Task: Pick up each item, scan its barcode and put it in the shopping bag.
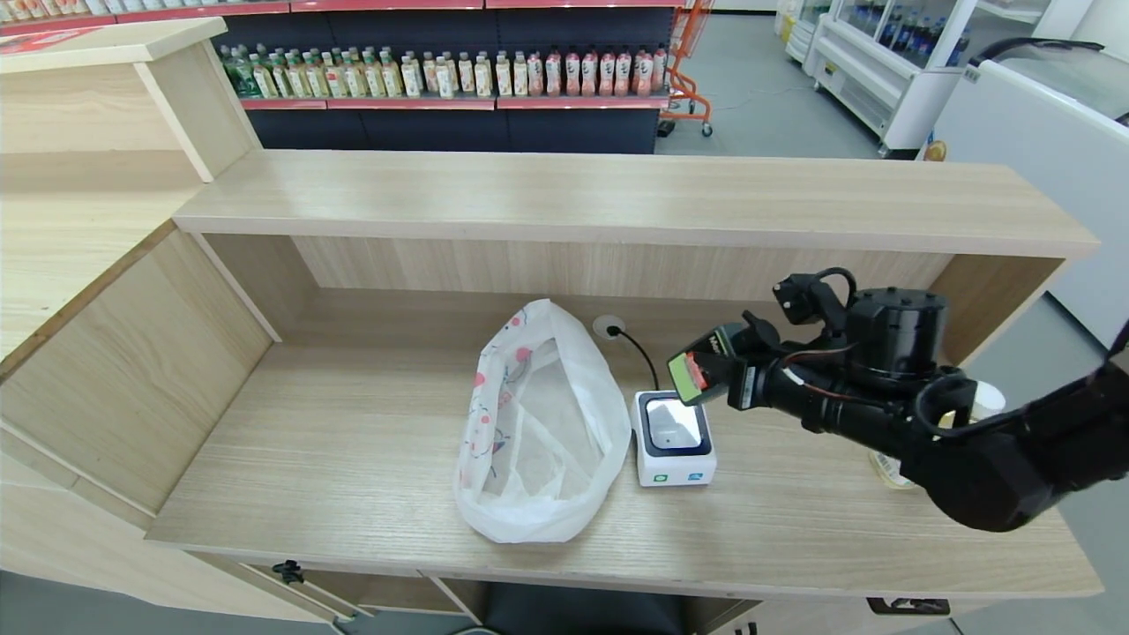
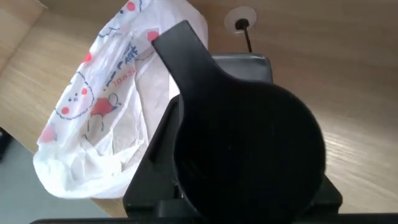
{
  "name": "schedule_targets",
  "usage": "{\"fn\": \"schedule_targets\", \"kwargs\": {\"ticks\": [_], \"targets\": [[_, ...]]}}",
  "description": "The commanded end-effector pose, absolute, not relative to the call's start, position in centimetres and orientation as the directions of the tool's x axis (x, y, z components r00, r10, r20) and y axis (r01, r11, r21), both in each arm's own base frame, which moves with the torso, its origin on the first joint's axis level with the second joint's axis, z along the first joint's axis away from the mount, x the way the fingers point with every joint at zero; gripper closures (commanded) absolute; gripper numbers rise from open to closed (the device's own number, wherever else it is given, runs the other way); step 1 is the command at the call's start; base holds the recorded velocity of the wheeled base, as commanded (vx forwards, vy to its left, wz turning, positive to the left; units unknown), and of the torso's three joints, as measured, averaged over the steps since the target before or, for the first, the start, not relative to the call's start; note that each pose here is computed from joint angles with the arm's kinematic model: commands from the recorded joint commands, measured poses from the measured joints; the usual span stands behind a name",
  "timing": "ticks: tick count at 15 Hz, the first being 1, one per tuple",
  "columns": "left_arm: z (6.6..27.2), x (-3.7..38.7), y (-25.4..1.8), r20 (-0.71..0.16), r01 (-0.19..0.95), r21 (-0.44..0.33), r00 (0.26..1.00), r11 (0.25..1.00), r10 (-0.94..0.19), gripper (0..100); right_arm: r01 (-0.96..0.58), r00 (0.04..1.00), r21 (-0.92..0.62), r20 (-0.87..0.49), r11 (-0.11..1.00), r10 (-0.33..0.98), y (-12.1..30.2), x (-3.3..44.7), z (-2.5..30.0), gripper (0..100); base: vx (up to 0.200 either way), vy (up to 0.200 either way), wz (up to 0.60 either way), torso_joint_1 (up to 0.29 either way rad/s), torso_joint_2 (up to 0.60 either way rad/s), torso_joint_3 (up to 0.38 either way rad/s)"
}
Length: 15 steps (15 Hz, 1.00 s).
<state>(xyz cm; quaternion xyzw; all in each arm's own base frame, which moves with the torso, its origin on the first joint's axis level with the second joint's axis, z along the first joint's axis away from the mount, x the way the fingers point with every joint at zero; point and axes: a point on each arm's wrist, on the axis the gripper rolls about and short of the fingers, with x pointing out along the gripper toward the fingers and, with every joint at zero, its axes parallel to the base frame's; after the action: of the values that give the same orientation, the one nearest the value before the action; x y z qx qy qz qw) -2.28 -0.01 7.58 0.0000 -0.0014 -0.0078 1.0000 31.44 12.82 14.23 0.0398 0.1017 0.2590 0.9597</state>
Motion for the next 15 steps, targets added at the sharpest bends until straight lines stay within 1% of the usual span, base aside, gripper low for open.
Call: {"fn": "schedule_targets", "kwargs": {"ticks": [1,4,7,10,13,15], "targets": [[7.6,-2.3,0.0,0.002,0.015,0.0,1.0,1.0,-0.015,0,-0.521,0.846,0.047,-0.108,0.853,0.522,11.7,28.7,16.5,100,0.0,0.0,0.0,0.0,0.0,0.0],[7.6,-2.3,0.0,0.003,0.015,0.0,1.0,1.0,-0.015,0,-0.525,0.843,0.028,-0.116,0.85,0.525,11.7,28.9,16.3,100,0.0,0.0,0.0,0.0,0.0,0.0],[7.6,-2.3,0.0,0.003,0.015,0.0,1.0,1.0,-0.015,0,-0.55,0.825,0.035,-0.127,0.834,0.55,12.3,30.3,15.8,100,0.0,0.2,0.0,-0.002,0.0,0.002],[7.6,-2.3,0.0,0.003,0.015,0.002,1.0,1.0,-0.015,0,-0.562,0.809,0.055,-0.173,0.825,0.563,13.5,32.5,13.6,100,0.0,0.2,0.0,0.023,0.01,0.002],[7.6,-2.3,0.0,0.002,0.015,-0.003,1.0,1.0,-0.015,0,-0.585,0.778,0.116,-0.197,0.803,0.596,15.5,33.1,12.2,100,0.0,0.2,0.0,0.001,0.0,-0.001],[7.6,-2.3,0.0,0.002,0.015,-0.003,1.0,1.0,-0.015,0,-0.588,0.757,0.173,-0.225,0.79,0.613,16.3,32.7,11.3,100,0.0,0.0,0.0,0.0,0.0,0.0]]}}
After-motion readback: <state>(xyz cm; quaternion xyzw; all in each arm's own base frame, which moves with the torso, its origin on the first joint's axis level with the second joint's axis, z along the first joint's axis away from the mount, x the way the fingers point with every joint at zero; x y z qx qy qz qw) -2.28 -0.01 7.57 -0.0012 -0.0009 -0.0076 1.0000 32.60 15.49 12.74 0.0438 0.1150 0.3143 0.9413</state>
